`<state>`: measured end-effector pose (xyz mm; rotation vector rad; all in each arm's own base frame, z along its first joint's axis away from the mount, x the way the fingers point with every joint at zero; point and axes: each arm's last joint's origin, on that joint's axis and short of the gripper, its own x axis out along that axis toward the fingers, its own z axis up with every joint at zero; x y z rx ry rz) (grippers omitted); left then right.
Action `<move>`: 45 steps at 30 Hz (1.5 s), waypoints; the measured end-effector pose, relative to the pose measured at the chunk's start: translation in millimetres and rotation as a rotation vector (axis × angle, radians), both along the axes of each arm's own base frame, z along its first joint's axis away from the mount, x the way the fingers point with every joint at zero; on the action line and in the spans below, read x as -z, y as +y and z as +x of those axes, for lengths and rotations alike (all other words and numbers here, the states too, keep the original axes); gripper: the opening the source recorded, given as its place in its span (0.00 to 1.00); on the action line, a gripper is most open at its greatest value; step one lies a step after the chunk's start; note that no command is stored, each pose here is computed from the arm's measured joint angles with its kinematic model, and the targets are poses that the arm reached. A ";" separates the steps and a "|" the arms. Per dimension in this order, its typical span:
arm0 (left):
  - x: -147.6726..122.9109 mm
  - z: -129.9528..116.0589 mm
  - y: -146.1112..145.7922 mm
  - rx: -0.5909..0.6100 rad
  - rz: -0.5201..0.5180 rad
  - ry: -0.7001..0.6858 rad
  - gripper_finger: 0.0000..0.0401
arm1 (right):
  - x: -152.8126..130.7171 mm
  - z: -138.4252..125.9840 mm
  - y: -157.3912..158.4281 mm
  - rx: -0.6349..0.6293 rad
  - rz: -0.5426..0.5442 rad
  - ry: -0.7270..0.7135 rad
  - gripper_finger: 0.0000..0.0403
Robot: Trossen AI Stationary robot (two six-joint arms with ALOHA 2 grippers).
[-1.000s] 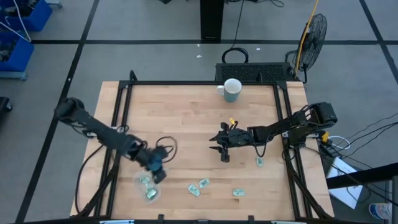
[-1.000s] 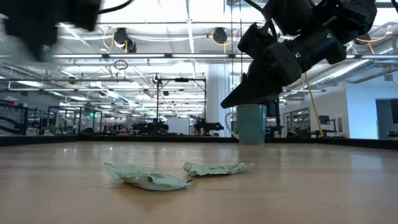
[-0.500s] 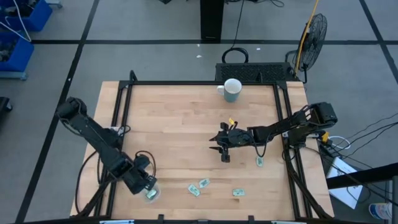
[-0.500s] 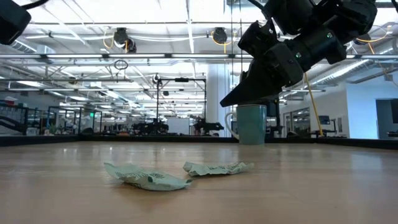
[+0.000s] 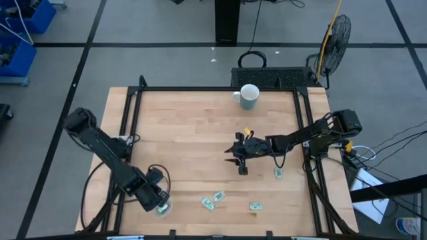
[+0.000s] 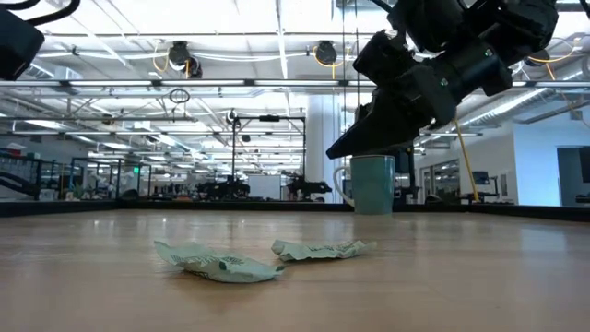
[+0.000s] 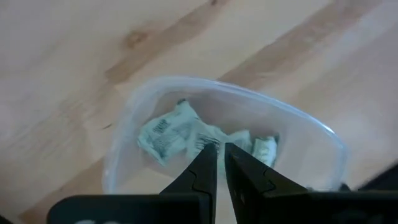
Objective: Pick and place Stevia / Truvia into bins
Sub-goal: Put the stevia packet into the transparent container
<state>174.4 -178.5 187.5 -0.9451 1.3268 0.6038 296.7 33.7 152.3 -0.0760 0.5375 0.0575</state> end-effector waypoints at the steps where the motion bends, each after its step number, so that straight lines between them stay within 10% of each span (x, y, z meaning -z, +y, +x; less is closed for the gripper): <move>1: -2.1 0.8 0.7 0.008 -0.012 -0.011 0.09 | -0.3 0.1 1.4 -0.046 0.007 -0.002 0.37; 11: -39.5 17.0 14.1 0.100 0.033 -0.280 0.09 | 1.4 -8.4 36.3 -0.405 0.144 0.044 0.37; 19: -83.7 49.8 18.1 0.336 0.478 -0.715 0.09 | 7.0 -38.4 34.5 -0.027 -0.067 0.324 0.37; 25: -97.1 67.6 25.3 0.485 0.718 -0.836 0.09 | -9.0 -89.8 21.4 0.248 0.045 0.637 0.37; 45: -79.0 97.7 51.2 0.550 0.827 -0.723 0.09 | 8.4 -157.4 27.7 0.581 0.303 0.938 0.37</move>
